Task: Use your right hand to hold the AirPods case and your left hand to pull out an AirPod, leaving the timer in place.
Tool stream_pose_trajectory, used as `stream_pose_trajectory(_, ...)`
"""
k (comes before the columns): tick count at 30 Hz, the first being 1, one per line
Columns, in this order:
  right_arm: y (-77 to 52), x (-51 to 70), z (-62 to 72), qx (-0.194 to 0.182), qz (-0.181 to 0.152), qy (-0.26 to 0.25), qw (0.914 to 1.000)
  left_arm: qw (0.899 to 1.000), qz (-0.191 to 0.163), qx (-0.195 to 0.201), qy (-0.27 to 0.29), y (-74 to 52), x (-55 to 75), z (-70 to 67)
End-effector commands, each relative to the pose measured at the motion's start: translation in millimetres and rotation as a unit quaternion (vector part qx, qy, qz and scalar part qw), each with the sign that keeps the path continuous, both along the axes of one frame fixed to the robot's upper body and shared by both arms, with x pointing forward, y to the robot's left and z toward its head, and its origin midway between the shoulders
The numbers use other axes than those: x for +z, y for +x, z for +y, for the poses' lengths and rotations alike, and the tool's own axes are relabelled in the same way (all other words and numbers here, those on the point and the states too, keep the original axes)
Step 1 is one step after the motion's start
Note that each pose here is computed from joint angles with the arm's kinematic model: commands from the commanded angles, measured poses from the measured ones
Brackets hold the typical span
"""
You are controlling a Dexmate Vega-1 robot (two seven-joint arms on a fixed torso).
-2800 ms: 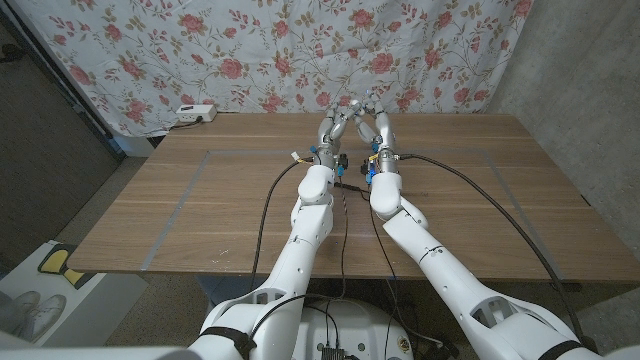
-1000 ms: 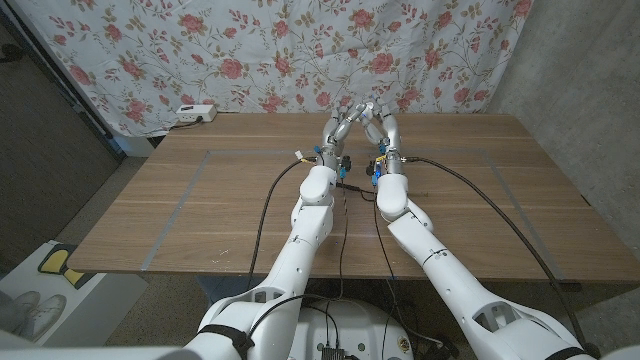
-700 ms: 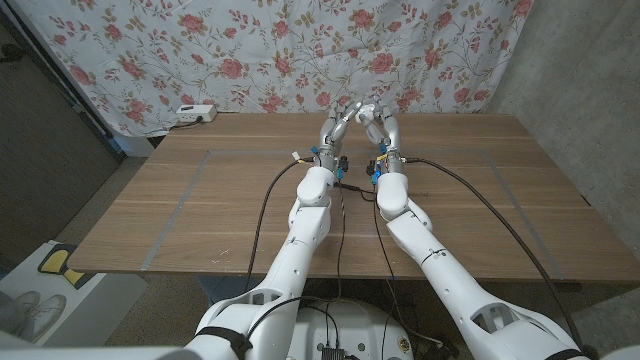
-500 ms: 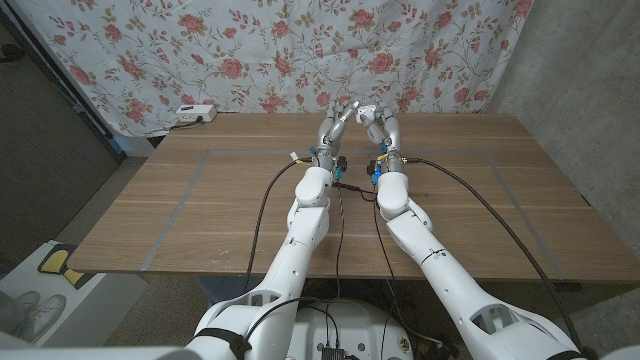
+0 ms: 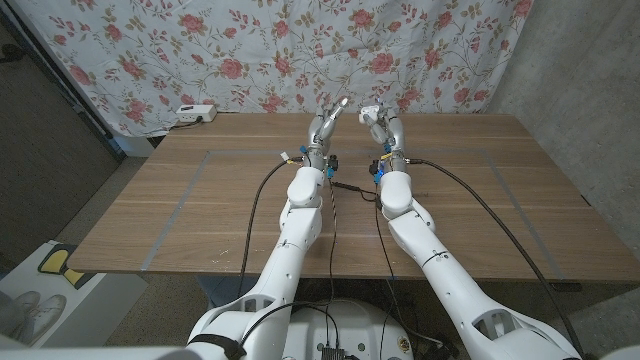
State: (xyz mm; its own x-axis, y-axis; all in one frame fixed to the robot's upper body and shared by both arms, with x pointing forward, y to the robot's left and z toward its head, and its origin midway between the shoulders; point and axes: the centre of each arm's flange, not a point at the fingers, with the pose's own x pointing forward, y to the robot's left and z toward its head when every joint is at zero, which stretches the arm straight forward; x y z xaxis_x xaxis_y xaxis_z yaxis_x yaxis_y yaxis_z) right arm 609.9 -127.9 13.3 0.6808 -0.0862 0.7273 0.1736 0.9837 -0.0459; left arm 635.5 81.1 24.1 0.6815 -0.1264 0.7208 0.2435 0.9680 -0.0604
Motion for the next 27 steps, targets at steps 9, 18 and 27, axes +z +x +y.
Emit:
stream_pose_trajectory(9,-9.4,4.2,-3.2,0.039,0.02,0.019,0.9989,0.999,0.004,0.033,0.0,-3.2,-4.7,30.8)
stream_pose_trajectory(18,-7.0,4.0,-0.7,0.048,0.02,0.018,0.9985,1.0,0.008,0.029,0.006,-1.8,-8.8,30.8)
stream_pose_trajectory(27,-6.9,2.1,0.5,0.049,0.021,0.019,0.9984,1.0,0.01,0.027,0.006,-0.7,-9.8,33.8)
